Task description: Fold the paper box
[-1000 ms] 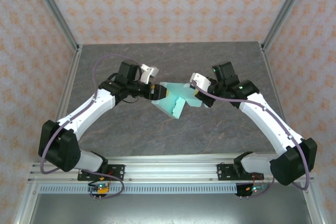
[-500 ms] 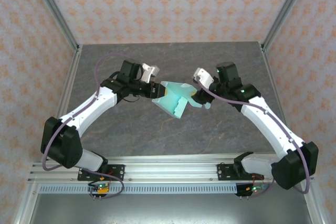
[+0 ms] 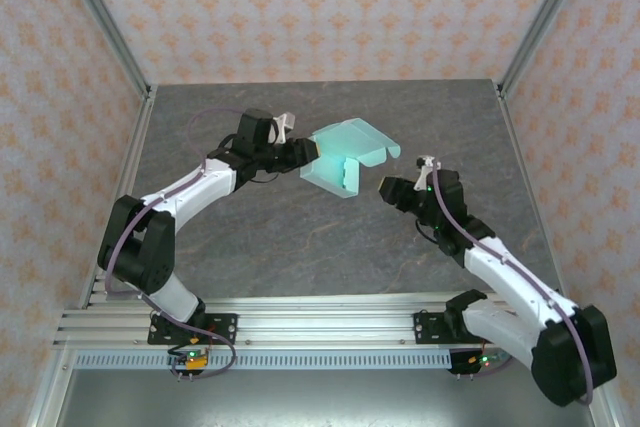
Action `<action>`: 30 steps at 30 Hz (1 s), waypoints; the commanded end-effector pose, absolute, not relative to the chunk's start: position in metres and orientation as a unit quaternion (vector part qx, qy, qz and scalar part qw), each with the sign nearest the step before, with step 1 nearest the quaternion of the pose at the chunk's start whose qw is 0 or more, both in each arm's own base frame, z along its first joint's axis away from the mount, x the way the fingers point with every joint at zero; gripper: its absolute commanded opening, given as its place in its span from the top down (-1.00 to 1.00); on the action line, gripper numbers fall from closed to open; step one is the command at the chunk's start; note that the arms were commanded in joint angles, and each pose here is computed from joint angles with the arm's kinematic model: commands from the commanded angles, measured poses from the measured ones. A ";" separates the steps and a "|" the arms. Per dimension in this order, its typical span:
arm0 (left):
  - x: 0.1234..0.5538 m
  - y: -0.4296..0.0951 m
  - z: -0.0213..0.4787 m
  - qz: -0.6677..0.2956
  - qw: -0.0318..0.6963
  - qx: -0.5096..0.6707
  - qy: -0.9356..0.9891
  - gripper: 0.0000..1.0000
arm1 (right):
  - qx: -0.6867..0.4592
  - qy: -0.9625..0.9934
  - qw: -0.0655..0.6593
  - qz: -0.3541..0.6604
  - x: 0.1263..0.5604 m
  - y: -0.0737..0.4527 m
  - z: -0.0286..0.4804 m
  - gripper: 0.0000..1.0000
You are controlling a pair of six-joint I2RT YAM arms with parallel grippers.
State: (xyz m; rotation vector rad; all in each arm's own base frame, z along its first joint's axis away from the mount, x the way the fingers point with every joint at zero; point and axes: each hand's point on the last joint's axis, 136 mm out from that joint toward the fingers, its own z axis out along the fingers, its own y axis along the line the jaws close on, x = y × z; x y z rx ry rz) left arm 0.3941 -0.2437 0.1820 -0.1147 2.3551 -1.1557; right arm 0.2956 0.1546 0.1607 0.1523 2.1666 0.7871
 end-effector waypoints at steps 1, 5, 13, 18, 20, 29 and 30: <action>0.399 -0.250 0.211 -0.451 0.290 -0.033 0.843 0.18 | 0.079 0.847 0.345 0.396 0.296 0.189 0.170 -0.10; 0.400 -0.257 0.209 -0.477 0.271 -0.049 0.835 0.18 | 0.134 0.841 0.301 0.428 0.318 0.203 0.162 -0.06; 0.395 -0.267 0.210 -0.496 0.258 -0.042 0.828 0.18 | 0.166 0.863 0.269 0.394 0.360 0.214 0.147 0.16; 0.392 -0.268 0.218 -0.504 0.267 -0.036 0.821 0.19 | 0.151 0.880 0.255 0.370 0.366 0.215 0.138 0.22; 0.392 -0.268 0.220 -0.509 0.270 -0.038 0.817 0.19 | 0.143 0.885 0.254 0.363 0.369 0.216 0.137 0.32; 0.392 -0.284 0.224 -0.516 0.274 -0.025 0.811 0.20 | 0.095 0.927 0.283 0.227 0.377 0.208 0.130 0.40; 0.391 -0.285 0.226 -0.515 0.275 -0.024 0.811 0.20 | 0.090 0.930 0.286 0.213 0.377 0.207 0.128 0.40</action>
